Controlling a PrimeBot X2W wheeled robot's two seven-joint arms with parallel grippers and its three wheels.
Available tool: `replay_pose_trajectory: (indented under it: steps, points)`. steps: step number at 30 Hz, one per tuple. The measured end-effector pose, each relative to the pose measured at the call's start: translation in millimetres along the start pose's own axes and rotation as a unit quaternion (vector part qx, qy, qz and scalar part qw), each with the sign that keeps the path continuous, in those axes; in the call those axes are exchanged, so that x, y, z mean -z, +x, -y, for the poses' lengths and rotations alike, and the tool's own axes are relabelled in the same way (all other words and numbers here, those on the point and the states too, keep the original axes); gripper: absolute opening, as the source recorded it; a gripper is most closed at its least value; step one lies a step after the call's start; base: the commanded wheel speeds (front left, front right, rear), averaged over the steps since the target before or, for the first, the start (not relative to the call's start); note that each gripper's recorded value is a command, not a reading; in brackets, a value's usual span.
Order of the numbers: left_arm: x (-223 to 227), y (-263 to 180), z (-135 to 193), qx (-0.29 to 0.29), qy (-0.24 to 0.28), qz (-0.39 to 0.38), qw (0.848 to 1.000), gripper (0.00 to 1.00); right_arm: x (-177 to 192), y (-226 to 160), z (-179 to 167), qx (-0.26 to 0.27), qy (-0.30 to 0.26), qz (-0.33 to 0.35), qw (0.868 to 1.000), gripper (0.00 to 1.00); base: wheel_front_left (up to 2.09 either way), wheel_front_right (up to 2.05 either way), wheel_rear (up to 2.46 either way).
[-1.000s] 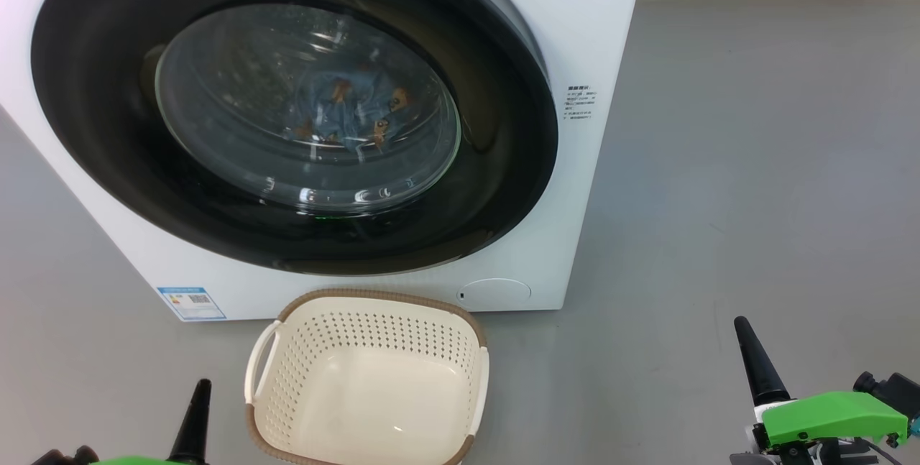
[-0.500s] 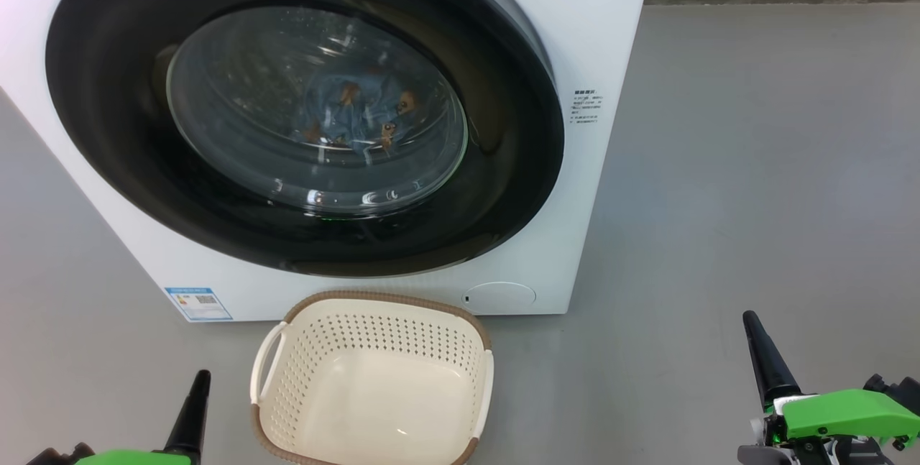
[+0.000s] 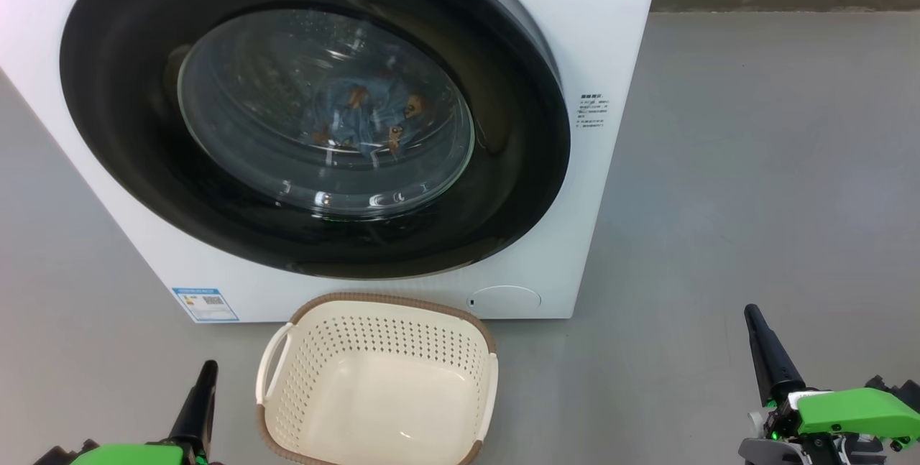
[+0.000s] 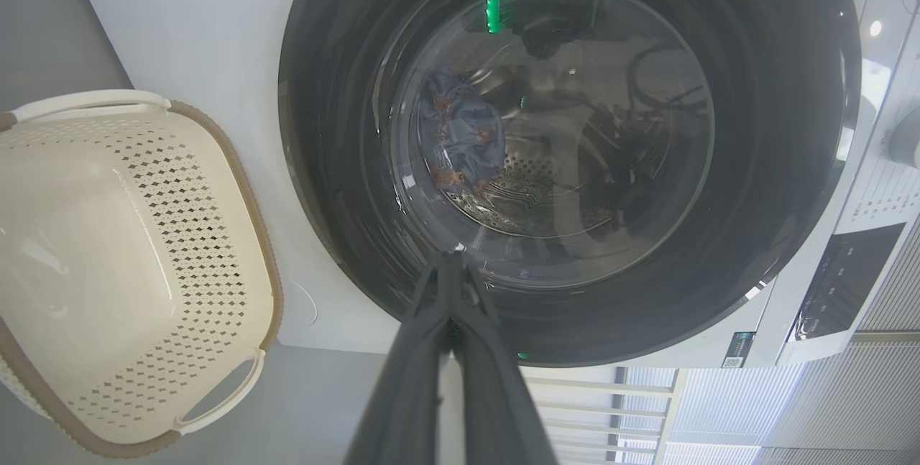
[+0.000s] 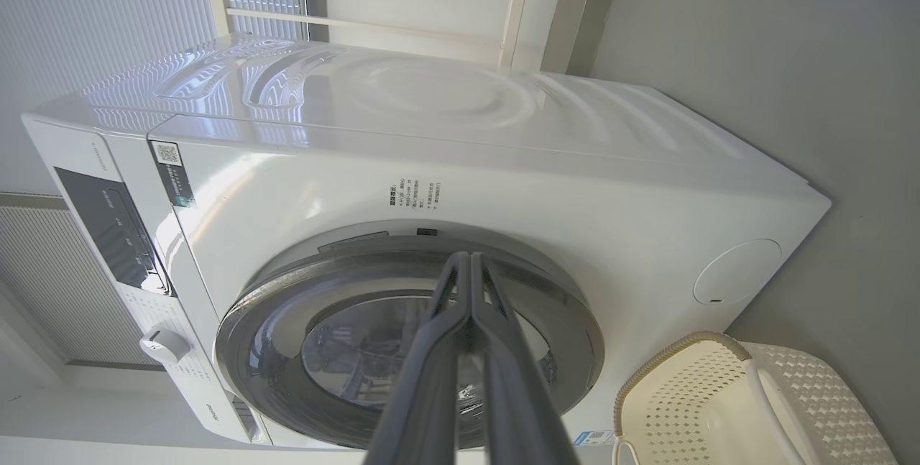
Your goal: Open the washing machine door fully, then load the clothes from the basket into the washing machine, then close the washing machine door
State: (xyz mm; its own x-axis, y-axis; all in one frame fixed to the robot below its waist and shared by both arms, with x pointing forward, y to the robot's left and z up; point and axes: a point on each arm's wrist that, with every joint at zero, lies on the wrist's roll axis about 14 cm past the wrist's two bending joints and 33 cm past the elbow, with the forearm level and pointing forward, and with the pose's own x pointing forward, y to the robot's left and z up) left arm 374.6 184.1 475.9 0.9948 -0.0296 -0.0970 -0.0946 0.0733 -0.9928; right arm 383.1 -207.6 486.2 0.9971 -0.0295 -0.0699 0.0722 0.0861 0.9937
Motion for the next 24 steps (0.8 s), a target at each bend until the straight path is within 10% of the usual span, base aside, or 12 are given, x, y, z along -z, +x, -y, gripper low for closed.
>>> replay_pose_trajectory:
  steps: [24]
  points:
    - [-4.2,2.1,8.0,0.013,-0.037,0.002,0.999,0.00,-1.4,0.8,-7.0,-0.013,0.043,0.002,0.999,0.00,0.00,0.00,0.00]
